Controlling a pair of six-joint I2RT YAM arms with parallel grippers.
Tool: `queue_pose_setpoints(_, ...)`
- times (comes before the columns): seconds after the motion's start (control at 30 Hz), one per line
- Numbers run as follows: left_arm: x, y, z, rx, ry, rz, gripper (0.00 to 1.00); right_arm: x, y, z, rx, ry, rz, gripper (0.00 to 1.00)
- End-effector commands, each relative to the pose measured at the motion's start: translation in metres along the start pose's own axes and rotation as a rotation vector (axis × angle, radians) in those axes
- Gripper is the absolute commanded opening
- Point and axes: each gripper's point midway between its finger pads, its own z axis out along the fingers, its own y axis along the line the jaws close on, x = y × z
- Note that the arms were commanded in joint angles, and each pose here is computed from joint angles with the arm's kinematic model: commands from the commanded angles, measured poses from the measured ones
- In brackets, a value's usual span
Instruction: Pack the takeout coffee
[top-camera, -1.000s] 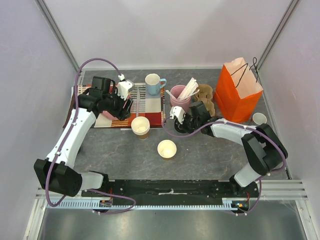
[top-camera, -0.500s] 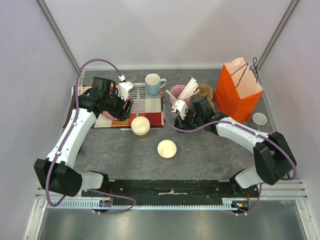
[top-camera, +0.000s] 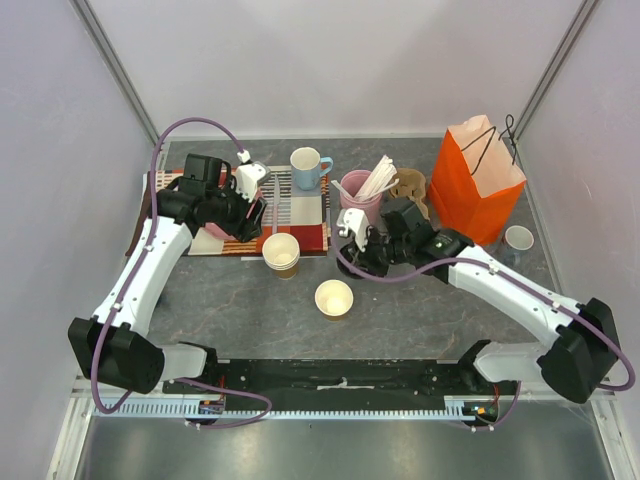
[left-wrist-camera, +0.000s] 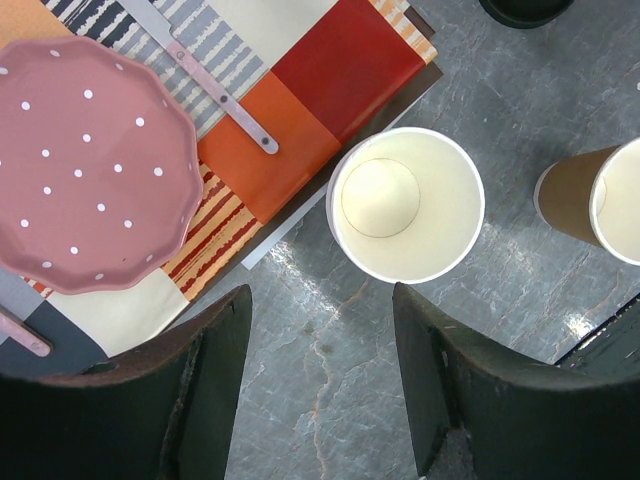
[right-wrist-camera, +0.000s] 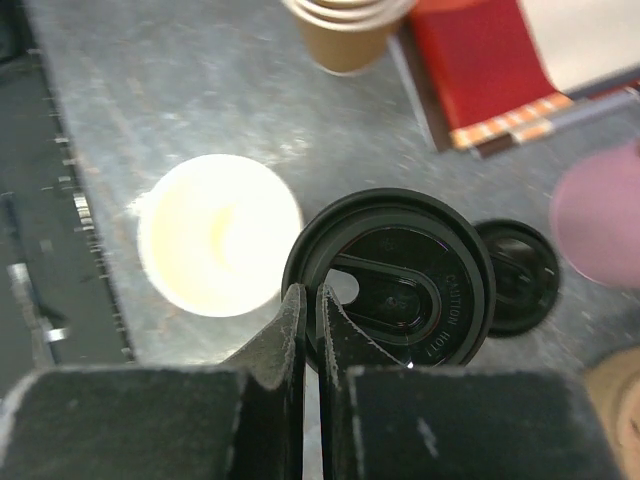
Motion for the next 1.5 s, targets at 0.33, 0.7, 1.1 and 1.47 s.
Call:
queue_pose_setpoints(0.33,-0.005,-0.008,-0.009,0.022,-0.05,0.016,0.65,-0.005,0.096,0.019,-0.216,0.048,-0.023,0.0)
queue_pose_setpoints(0.7,-0.002,-0.009,-0.008,0.022,-0.046,0.018,0.65,-0.005,0.096,0.039,-0.195,0.078,-0.069,0.0)
queue_pose_setpoints(1.1,-0.001,-0.009,-0.008,0.026,-0.044,0.019,0.65,-0.015,0.093,0.036,-0.173,0.051,-0.091,0.0)
queue_pose_setpoints(1.47,0.0,-0.009,-0.007,0.025,-0.041,0.024,0.65,-0.004,0.093,0.042,-0.185,0.085,-0.099,0.0)
